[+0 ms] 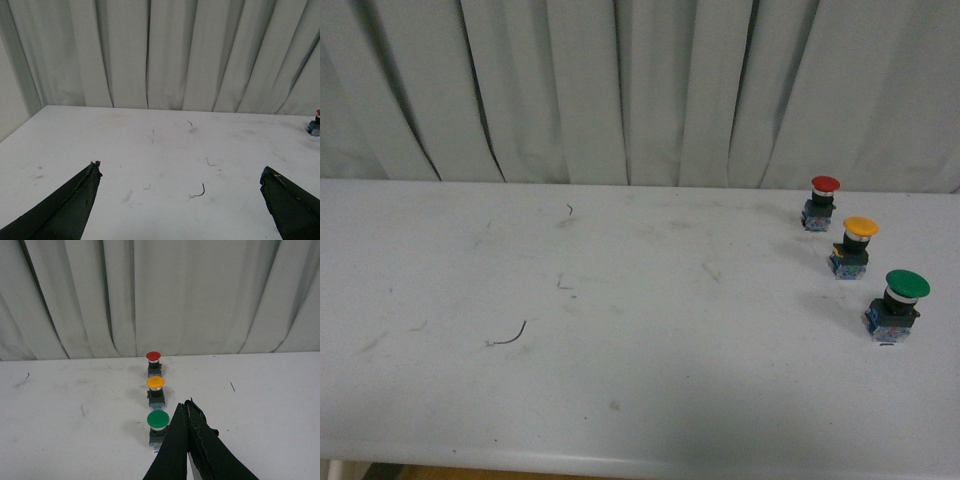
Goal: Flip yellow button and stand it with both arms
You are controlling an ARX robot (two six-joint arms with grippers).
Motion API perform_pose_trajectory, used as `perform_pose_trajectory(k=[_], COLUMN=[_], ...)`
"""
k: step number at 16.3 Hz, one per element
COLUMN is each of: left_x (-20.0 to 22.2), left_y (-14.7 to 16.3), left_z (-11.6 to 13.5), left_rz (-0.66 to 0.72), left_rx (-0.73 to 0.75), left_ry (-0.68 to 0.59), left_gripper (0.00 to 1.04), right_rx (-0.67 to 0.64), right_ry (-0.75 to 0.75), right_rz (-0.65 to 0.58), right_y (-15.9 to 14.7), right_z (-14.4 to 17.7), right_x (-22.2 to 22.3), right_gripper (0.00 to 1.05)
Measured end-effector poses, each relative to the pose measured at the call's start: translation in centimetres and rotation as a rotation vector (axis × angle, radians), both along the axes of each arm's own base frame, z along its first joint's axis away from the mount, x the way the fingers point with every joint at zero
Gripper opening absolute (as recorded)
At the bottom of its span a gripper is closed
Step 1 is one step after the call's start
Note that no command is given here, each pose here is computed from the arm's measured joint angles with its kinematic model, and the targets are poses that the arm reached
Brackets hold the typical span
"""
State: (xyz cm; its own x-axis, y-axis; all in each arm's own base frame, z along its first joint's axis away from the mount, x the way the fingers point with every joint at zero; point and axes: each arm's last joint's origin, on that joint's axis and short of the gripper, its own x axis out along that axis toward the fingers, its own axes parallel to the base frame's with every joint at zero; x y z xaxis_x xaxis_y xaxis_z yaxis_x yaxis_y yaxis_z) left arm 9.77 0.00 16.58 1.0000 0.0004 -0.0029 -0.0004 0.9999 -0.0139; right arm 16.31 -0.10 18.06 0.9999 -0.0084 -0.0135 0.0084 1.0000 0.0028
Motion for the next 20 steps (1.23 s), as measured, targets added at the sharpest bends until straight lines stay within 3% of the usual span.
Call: perform_pose_trajectory(k=[7, 20], left_x=[0.0, 0.0], left_y=[0.0, 0.0], left_z=[0.0, 0.0], left_rz=[0.0, 0.0], left_rx=[0.0, 0.0], left_ry=[0.0, 0.0], left_gripper=[0.98, 0.98], right_rx=[0.0, -0.001], right_ry=[0.01, -0.029], right_rz=[0.0, 0.0], right_y=[0.0, 0.0], right_z=[-1.7, -1.0], right_x=[-2.6, -5.3], right_gripper=[0.02, 0.02])
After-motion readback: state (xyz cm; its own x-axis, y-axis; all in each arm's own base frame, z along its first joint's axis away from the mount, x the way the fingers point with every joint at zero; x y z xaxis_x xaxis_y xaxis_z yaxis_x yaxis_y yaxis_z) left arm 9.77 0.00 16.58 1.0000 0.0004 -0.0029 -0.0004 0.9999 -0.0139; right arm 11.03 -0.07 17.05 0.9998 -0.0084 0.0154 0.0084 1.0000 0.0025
